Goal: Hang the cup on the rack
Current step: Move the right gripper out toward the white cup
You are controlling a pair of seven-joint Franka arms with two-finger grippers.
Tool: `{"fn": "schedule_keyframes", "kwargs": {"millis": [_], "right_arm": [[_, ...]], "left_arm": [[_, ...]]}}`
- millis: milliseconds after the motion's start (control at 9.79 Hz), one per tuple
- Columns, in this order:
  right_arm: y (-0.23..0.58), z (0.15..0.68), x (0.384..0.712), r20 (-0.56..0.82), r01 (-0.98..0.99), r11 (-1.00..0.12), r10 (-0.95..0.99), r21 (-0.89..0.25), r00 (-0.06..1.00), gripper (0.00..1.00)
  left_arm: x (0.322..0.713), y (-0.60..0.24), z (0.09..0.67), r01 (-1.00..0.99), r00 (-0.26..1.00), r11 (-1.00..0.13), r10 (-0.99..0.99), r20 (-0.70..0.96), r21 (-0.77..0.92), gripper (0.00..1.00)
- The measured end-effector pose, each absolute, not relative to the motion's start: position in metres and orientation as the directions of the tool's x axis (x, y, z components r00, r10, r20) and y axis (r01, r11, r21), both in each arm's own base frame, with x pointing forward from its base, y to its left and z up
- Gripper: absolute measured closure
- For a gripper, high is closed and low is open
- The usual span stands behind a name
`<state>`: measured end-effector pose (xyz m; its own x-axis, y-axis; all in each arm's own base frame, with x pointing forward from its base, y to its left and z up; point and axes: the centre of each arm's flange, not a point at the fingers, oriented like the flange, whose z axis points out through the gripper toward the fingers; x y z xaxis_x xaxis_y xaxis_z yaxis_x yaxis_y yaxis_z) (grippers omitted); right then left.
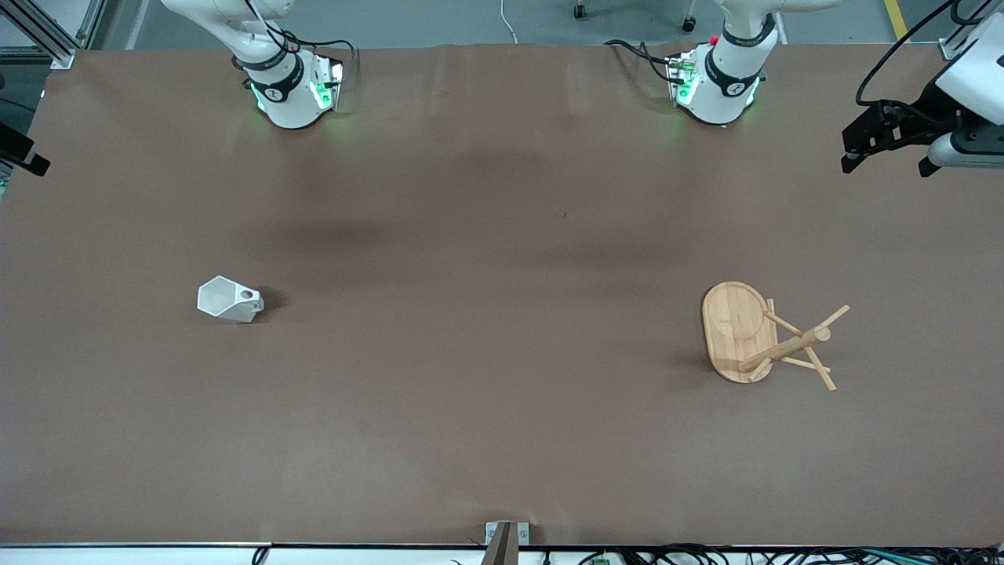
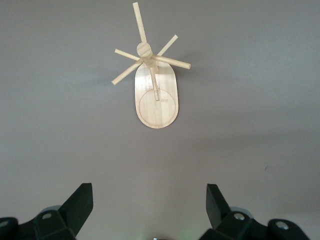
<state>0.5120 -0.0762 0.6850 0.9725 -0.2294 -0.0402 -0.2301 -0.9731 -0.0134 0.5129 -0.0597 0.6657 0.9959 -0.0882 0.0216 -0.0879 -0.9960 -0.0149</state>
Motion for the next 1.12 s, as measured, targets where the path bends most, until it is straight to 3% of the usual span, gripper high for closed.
{"fn": "schedule_keyframes", "kwargs": {"millis": [919, 1124], "right_arm": [[-0.075, 0.682, 0.514, -0.048, -0.223, -0.975, -0.222, -0.013, 0.974, 0.00], [-0.075, 0.661, 0.519, -0.089, -0.216, -0.976, -0.214, -0.009, 0.973, 0.00]], "left_arm": [[0.516, -0.074, 0.659, -0.108, 0.994, -0.994, -0.108, 0.005, -0.014, 0.00], [0.516, -0.075, 0.659, -0.110, 0.994, -0.994, -0.110, 0.004, -0.015, 0.00]]}}
